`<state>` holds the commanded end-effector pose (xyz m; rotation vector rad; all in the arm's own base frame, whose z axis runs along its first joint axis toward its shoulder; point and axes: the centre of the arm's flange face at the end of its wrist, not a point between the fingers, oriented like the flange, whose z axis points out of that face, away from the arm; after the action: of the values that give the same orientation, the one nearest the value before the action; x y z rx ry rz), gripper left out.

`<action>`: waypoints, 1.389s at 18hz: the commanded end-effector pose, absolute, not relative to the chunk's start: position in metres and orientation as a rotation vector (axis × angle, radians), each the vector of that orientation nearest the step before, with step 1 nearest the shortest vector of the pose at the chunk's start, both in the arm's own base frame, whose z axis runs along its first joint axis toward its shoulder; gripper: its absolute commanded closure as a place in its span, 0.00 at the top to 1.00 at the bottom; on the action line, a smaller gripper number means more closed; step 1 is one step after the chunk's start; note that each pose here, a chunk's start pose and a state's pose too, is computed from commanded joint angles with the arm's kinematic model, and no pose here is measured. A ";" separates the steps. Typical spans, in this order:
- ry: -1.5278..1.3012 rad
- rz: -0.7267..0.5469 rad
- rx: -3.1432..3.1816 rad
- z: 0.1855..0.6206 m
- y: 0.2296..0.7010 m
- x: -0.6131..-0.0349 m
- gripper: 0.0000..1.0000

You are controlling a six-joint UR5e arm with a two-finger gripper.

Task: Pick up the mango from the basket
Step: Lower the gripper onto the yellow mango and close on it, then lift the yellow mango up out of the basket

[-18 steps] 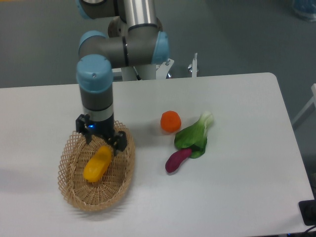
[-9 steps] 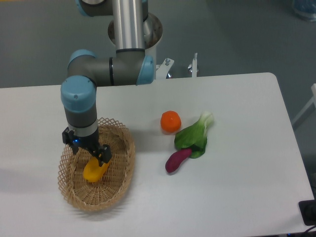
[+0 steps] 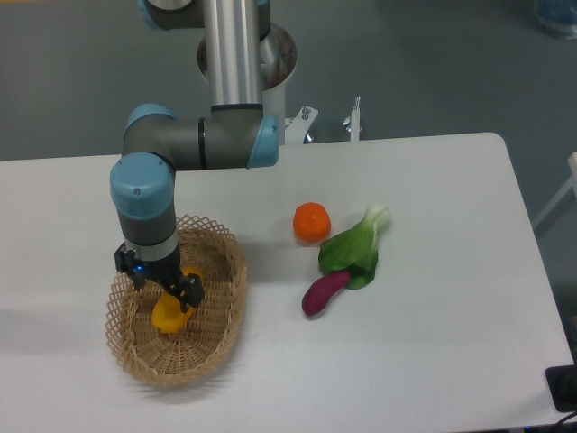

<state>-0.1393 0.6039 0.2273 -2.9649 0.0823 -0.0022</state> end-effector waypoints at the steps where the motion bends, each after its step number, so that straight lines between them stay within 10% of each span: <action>1: 0.080 -0.003 -2.966 0.226 0.604 -0.141 1.00; 9: 0.079 -0.001 -2.977 0.219 0.604 -0.141 0.99; 17: 0.075 0.017 -2.984 0.220 0.602 -0.144 0.62; 25: 0.015 0.060 -2.951 0.246 0.591 -0.172 0.47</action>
<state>-0.1717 0.5911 0.2455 -2.9508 0.0150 0.0598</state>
